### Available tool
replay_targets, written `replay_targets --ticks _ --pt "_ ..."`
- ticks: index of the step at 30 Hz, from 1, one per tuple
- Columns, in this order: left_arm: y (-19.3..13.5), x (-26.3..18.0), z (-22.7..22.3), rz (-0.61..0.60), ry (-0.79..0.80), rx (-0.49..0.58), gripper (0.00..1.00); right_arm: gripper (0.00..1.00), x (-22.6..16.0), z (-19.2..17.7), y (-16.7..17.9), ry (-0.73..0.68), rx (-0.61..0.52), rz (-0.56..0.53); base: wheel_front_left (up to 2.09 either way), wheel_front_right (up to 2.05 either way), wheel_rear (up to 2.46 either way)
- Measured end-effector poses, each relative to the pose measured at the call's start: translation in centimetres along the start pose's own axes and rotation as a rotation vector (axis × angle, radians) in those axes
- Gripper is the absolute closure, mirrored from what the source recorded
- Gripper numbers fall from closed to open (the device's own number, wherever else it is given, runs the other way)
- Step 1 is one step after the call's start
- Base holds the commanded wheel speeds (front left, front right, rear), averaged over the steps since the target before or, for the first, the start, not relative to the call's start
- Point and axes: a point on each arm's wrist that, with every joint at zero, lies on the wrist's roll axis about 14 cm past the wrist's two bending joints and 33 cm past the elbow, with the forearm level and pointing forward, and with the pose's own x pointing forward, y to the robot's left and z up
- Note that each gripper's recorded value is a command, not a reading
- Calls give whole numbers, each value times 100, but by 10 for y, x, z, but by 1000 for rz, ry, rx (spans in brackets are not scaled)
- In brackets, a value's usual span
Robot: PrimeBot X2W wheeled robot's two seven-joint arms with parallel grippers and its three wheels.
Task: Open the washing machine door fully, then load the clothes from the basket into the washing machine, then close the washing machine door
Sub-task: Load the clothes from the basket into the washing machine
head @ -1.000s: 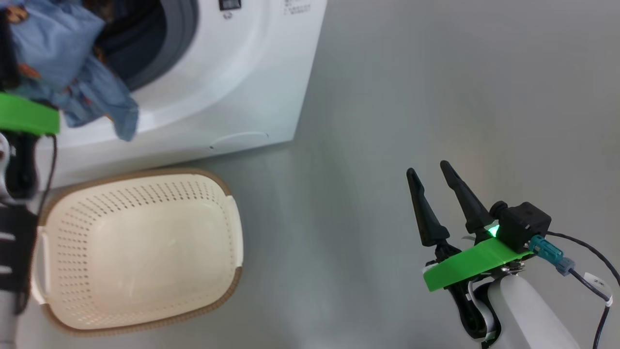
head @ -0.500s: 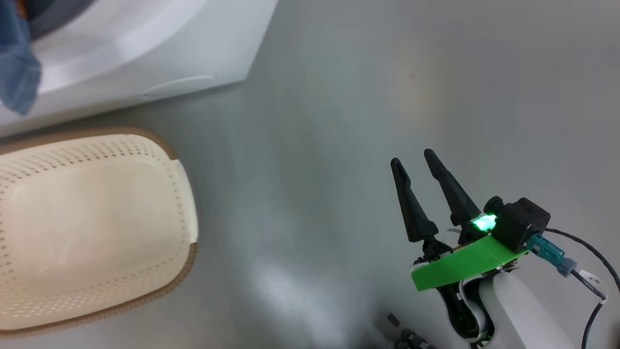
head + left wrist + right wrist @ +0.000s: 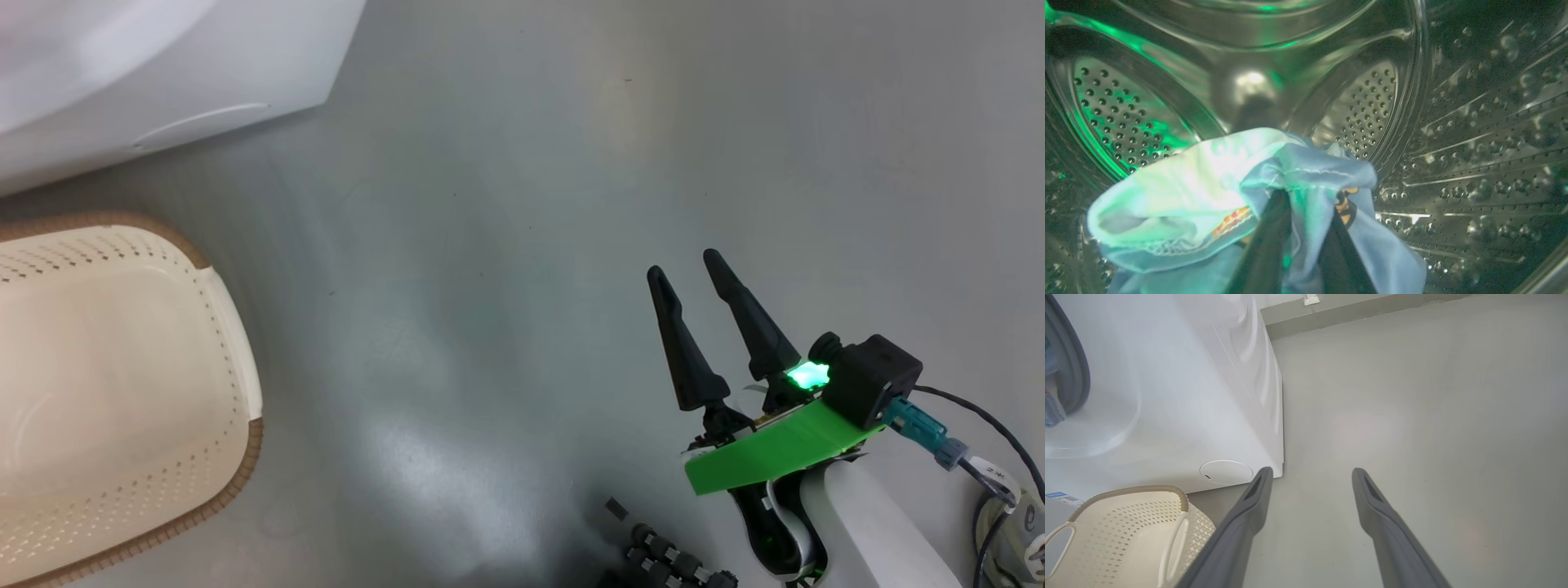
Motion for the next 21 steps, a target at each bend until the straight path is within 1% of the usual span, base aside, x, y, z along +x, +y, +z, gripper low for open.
replay_targets --ticks 4,8,14,21 --pt "8 -15 -33 41 107 8 0 0 0 1 5 -4 5 15 0 0 0" --pt "2 -30 -54 35 188 -7 0 0 2 3 12 -11 12 36 0 0 0" --pt "7 -55 -61 54 249 -7 0 0 4 6 22 -21 21 67 0 0 0" --pt "-11 -82 -48 1 246 -14 0 0 12 22 33 -66 19 107 0 0 0"
